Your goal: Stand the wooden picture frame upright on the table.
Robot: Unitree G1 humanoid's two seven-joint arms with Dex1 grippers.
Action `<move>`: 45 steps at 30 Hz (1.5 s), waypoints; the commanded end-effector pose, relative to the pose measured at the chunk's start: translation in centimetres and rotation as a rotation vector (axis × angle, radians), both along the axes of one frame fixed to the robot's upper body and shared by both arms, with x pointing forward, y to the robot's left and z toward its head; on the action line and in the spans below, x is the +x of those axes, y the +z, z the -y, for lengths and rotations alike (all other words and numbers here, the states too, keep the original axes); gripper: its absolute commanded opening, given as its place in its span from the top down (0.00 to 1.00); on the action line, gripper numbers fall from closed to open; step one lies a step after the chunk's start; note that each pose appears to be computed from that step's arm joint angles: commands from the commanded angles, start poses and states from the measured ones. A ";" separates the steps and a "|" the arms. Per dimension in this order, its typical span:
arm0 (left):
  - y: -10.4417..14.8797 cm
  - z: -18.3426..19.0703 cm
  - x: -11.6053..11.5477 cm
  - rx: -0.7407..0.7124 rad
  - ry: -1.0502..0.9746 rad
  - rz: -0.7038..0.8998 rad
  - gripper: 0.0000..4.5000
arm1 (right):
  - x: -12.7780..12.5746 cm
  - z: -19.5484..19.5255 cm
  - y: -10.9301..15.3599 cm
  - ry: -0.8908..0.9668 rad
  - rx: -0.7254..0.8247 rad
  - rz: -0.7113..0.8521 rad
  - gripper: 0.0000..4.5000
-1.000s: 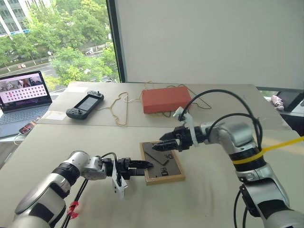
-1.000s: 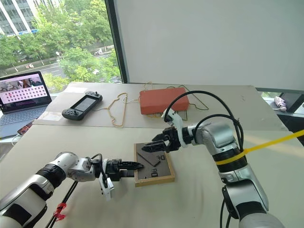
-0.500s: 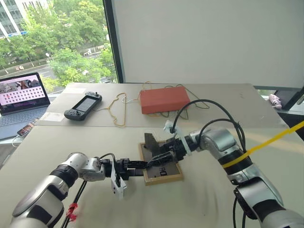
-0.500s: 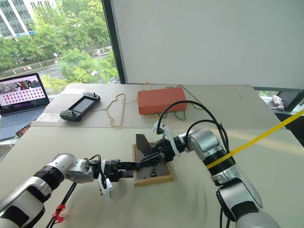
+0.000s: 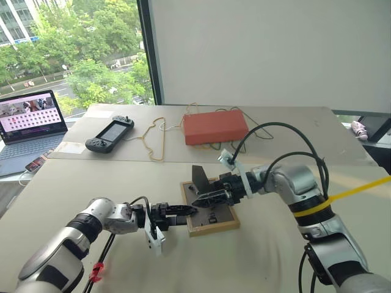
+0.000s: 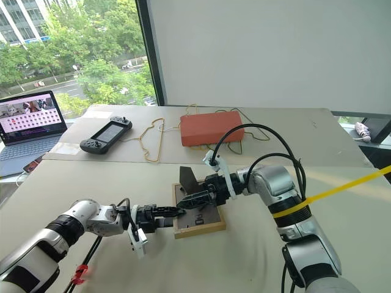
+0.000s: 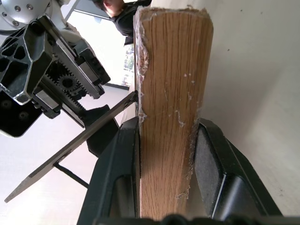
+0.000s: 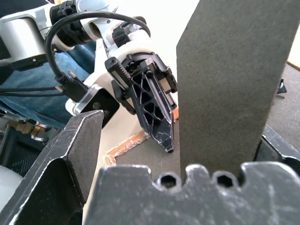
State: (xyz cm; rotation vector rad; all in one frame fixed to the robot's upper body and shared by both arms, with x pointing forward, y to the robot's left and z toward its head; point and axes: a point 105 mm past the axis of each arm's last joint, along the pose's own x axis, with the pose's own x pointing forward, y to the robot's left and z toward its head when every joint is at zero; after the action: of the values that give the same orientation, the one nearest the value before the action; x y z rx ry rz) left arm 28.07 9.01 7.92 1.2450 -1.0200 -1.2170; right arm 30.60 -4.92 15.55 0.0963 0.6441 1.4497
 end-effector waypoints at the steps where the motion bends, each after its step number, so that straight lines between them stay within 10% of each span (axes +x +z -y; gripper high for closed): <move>1: -3.4 -0.5 -1.3 0.120 -0.009 -0.079 0.75 | 1.5 2.0 1.7 -0.087 0.019 0.092 0.01; 10: -3.4 -0.7 -1.3 0.120 -0.003 -0.083 0.75 | 4.6 11.1 3.5 -0.381 -0.098 0.301 0.01; 17: -3.3 -1.1 -1.4 0.121 0.003 -0.090 0.75 | 0.2 12.0 -2.1 0.133 -0.560 1.167 0.01; 22: -2.6 -1.1 -1.3 0.089 0.004 -0.103 0.75 | -1.6 7.9 -3.4 0.263 -0.447 1.627 0.01; 35: -1.6 -1.0 -1.5 0.067 -0.018 -0.110 0.75 | 0.1 4.2 -4.0 0.151 -0.341 1.736 0.01; 45: -1.5 -1.1 -1.6 0.064 -0.012 -0.120 0.75 | -0.3 3.5 -4.0 0.141 -0.301 1.726 0.66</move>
State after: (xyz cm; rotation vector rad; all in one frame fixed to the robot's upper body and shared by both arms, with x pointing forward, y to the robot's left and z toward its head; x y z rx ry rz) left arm 27.63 10.10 8.18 1.1778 -0.9514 -1.2137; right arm 30.77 -9.51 10.43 -1.3580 -0.5213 1.0423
